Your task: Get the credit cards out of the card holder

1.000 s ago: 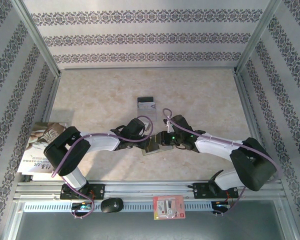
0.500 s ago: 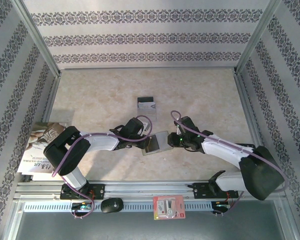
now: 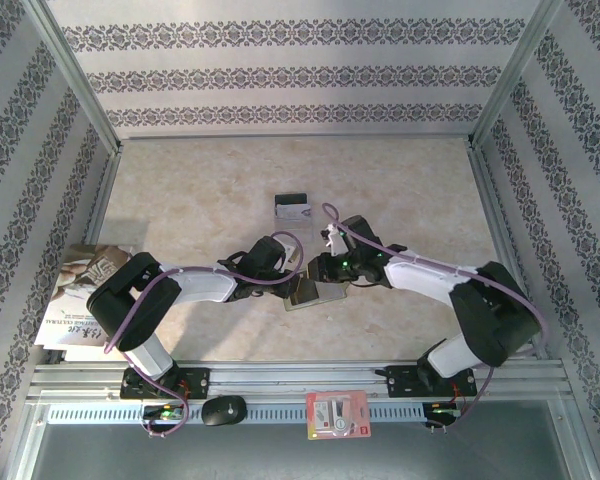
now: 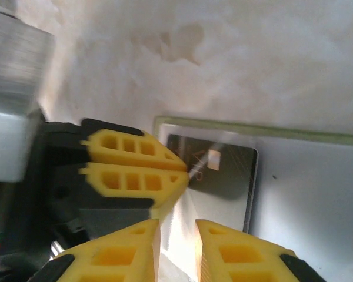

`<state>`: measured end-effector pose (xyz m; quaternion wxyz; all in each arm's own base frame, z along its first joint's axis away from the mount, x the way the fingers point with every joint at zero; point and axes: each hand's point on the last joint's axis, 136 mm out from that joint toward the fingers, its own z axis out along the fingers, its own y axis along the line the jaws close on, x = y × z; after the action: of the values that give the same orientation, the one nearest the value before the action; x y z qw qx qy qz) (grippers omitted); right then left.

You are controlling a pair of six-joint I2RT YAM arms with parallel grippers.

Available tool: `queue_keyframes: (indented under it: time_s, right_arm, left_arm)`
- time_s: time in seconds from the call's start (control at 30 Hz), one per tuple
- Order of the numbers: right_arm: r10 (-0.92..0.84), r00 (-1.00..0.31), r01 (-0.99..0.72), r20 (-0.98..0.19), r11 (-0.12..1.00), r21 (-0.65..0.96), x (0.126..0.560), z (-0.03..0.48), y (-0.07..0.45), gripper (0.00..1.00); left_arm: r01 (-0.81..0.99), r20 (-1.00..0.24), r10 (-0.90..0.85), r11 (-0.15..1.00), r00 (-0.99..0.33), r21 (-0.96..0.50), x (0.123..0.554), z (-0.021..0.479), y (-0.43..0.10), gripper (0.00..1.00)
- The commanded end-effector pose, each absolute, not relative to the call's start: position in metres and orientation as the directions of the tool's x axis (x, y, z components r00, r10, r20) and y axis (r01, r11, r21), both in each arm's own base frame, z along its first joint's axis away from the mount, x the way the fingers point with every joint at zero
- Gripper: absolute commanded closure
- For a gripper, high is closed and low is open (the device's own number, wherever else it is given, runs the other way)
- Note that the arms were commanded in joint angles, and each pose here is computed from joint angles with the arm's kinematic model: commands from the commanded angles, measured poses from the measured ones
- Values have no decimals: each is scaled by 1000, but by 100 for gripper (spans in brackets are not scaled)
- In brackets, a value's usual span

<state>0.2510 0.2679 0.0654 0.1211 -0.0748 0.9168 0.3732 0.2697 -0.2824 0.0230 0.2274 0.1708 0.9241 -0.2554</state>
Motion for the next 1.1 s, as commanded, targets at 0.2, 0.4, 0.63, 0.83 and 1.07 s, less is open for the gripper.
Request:
queue_keyframes:
  time_s: [0.2, 0.4, 0.63, 0.83, 1.07]
  right_arm:
    - [-1, -984, -122, -180, 737, 665, 252, 36, 257, 80]
    - [16, -988, -89, -152, 748, 658, 255, 25, 253, 80]
    - [21, -993, -66, -117, 719, 692, 251, 22, 255, 82]
    - [28, -995, -49, -94, 684, 728, 249, 22, 260, 85]
    - [42, -994, -43, -96, 674, 737, 251, 23, 260, 96]
  left_arm:
    - [364, -355, 245, 875, -902, -319, 242, -24, -241, 88]
    - [363, -352, 246, 876, -903, -318, 242, -26, -240, 89]
    - [360, -352, 241, 874, -905, -328, 243, -26, -240, 89]
    - [359, -347, 241, 872, -906, -333, 243, -28, -241, 90]
    - [356, -346, 238, 873, -908, -334, 243, -28, -240, 91]
